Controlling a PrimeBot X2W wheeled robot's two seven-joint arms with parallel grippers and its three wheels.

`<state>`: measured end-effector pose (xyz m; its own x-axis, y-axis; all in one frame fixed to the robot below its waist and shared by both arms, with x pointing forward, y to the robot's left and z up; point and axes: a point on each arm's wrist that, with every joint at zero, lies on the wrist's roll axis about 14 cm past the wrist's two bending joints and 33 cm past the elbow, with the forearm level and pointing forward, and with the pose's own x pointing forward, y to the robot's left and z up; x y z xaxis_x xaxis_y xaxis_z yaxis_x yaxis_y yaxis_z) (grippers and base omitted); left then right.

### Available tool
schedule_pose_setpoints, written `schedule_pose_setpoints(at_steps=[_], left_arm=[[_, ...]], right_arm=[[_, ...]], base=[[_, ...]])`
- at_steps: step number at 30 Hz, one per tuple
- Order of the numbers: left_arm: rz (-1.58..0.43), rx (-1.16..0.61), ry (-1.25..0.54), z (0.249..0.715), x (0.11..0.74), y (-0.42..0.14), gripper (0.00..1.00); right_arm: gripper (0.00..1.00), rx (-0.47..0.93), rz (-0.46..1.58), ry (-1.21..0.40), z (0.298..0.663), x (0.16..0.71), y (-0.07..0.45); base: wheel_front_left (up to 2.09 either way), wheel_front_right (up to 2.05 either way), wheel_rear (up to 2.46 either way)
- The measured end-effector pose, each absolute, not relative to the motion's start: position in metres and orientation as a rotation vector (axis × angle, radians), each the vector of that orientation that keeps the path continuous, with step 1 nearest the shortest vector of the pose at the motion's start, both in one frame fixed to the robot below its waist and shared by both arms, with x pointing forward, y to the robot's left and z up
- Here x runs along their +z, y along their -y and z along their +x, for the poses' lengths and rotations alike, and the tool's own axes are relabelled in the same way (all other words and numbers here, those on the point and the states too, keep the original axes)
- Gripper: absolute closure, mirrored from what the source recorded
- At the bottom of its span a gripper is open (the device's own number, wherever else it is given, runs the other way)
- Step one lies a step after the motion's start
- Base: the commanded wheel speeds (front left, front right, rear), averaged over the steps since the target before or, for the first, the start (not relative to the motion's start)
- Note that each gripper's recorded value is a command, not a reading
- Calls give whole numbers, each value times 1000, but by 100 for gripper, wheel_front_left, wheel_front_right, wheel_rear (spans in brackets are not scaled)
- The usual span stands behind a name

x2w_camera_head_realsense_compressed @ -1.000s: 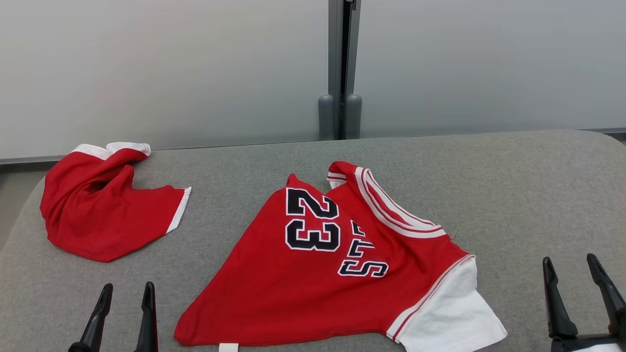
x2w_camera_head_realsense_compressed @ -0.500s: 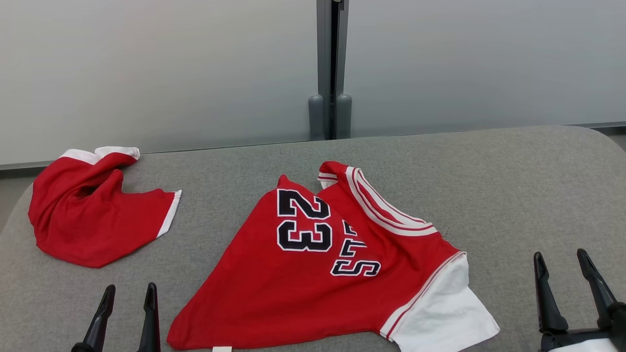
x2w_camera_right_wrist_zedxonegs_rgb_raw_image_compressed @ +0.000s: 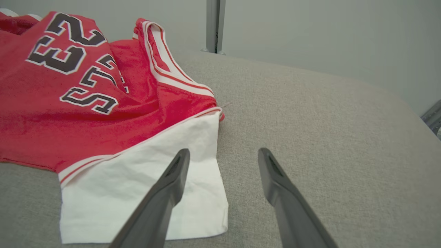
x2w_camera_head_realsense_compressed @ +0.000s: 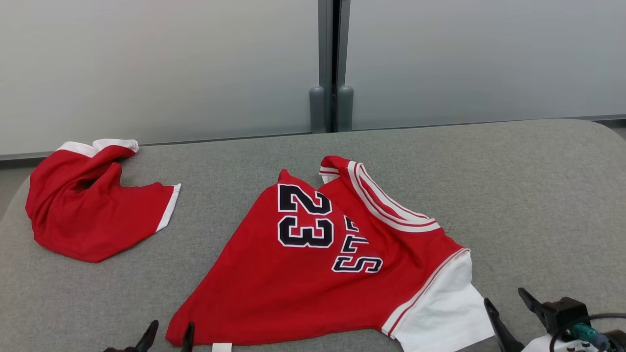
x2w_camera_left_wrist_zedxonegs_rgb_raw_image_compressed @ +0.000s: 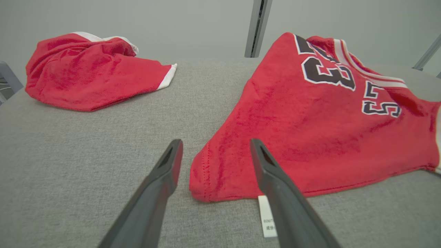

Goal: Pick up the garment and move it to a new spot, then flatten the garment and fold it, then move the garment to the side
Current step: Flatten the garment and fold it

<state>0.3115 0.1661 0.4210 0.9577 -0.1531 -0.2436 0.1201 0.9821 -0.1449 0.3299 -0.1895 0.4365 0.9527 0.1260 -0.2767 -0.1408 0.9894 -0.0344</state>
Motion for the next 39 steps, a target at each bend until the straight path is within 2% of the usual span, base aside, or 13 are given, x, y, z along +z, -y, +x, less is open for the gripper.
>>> schedule_pose_setpoints(at_steps=[4, 7, 27, 28, 29, 30, 35, 39], left_arm=[[-147, -165, -355, 314, 408, -157, 0], [-141, -169, -402, 320, 401, -159, 0], [-129, -163, -620, 328, 356, -163, 0], [-127, -168, -626, 328, 355, -162, 51], [-128, -173, -634, 328, 354, -161, 99], [-137, -183, -642, 328, 353, -157, 100], [-268, -220, -638, 326, 364, -135, 100], [-387, -271, -519, 338, 407, -121, 100]], right_arm=[[0, 120, -58, -467, 321, 403, 196], [0, 127, -49, -544, 318, 388, 191], [0, 217, -6, -654, 330, 366, 158], [0, 226, -6, -662, 330, 365, 156], [62, 233, -2, -666, 330, 365, 154], [99, 242, 1, -662, 330, 366, 152], [100, 262, 161, -601, 335, 388, 135], [100, 284, 359, -410, 353, 449, 131]], base=[[0, 0, 0], [0, 0, 0], [0, 0, 0], [0, 0, 0], [0, 0, 0], [0, 0, 0], [0, 0, 0], [0, 0, 0]])
